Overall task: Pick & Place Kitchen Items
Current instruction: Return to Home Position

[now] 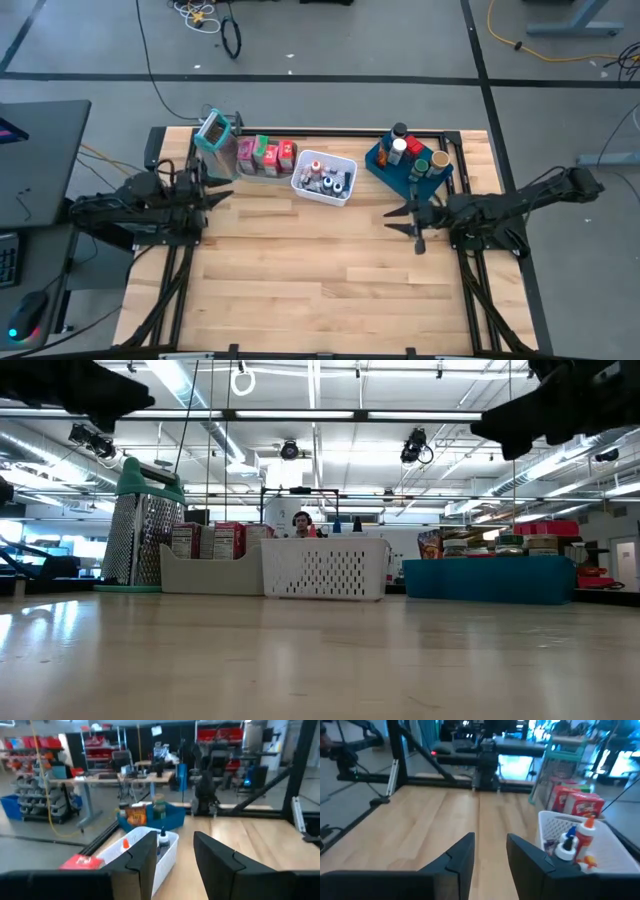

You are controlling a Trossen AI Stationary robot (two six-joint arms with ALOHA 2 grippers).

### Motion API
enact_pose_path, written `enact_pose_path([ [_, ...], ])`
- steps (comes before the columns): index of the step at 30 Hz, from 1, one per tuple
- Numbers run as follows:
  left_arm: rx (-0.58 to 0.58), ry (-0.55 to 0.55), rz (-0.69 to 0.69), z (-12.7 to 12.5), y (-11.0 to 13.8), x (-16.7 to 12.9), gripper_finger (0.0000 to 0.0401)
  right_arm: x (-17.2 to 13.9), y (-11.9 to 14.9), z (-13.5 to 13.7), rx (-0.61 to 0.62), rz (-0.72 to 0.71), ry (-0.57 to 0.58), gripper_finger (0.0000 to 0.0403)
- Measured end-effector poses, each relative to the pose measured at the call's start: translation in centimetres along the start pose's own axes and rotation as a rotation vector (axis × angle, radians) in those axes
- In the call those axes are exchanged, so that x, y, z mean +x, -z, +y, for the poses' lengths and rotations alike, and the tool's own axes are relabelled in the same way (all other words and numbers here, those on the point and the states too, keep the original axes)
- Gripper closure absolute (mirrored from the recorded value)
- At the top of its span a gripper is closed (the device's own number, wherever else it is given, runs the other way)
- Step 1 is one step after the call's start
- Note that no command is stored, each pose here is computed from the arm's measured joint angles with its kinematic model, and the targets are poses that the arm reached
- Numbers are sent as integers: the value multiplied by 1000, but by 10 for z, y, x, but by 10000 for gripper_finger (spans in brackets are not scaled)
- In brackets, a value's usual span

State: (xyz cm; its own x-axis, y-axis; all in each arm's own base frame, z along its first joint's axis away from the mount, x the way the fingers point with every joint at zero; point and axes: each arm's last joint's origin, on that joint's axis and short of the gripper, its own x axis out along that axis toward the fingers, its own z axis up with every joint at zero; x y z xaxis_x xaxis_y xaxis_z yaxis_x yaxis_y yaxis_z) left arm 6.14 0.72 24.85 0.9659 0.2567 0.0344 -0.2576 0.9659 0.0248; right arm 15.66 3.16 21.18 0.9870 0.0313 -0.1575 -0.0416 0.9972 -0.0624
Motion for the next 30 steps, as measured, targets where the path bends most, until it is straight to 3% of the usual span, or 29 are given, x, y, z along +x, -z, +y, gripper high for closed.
enact_pose_path([
  [5,47,82,6,-4,-1,6,264,-19,9,-5,5,-89,-4,279],
  [9,61,142,-109,-6,-6,7,264,-33,14,-6,-13,-165,-57,279],
  [14,72,173,-191,-11,15,18,264,-42,25,-8,-14,-223,-57,279],
  [24,22,172,-227,-16,59,30,264,-51,35,-9,-30,-205,-51,279],
  [30,-14,176,-184,-16,62,32,264,-55,36,-9,-32,-205,-62,279],
])
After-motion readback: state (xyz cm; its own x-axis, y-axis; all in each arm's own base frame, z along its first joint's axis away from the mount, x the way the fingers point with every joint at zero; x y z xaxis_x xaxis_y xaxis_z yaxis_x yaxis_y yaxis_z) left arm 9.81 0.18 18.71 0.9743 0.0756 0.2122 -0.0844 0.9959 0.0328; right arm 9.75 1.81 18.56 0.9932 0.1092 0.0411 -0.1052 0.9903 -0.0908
